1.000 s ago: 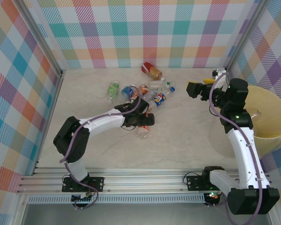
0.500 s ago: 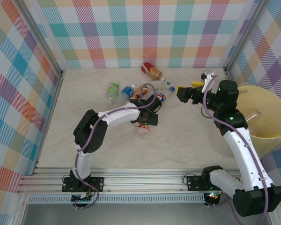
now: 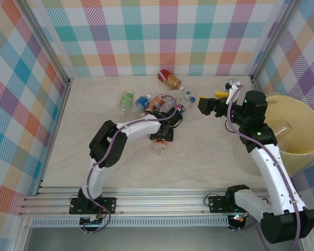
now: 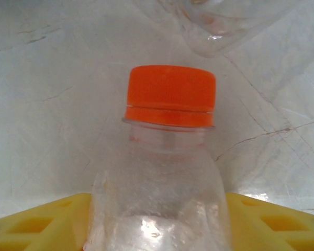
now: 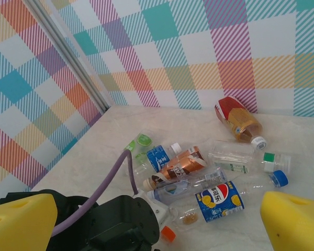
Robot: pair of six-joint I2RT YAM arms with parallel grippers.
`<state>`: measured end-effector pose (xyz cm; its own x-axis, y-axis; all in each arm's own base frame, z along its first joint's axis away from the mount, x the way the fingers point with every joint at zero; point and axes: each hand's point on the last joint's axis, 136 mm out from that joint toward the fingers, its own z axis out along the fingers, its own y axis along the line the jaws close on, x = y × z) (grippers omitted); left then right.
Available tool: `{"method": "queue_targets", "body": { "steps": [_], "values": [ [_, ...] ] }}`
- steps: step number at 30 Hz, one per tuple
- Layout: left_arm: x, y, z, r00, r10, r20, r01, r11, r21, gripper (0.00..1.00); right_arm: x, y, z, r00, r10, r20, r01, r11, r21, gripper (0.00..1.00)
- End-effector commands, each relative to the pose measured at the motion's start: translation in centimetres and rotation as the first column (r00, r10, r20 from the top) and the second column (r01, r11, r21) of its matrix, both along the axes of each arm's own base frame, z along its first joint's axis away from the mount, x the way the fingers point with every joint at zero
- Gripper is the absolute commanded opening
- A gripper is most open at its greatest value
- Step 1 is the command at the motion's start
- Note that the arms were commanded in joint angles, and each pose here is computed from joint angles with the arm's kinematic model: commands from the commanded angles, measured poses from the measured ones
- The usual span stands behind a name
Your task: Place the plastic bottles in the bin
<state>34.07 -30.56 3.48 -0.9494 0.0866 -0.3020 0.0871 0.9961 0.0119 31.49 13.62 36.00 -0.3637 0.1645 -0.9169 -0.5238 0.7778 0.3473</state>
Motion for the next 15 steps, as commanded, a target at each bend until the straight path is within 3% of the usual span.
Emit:
{"method": "queue_targets", "body": {
  "steps": [1,7,11,15],
  "values": [
    [0.6,-0.8,0.3,1.0,0.011,0.003,-0.011,0.999,-0.039,0.57,-0.3,0.7,0.2,0.999,0.031,0.02,-0.031,1.0,0.004,1.0],
    [1.0,-0.9,4.7,0.996,0.01,0.086,0.001,0.992,-0.125,0.46,-0.5,1.5,0.1,0.998,0.067,0.006,-0.067,0.997,0.033,1.0],
    [1.8,-1.3,11.6,0.974,0.034,0.223,0.027,0.963,-0.267,0.46,-0.5,2.4,-0.2,0.993,0.116,-0.027,-0.113,0.99,0.084,1.0],
    [3.0,-0.9,19.5,0.917,0.103,0.385,0.084,0.895,-0.438,0.48,-0.6,3.5,-0.3,0.98,0.184,-0.068,-0.172,0.973,0.157,1.0]
  ]
}}
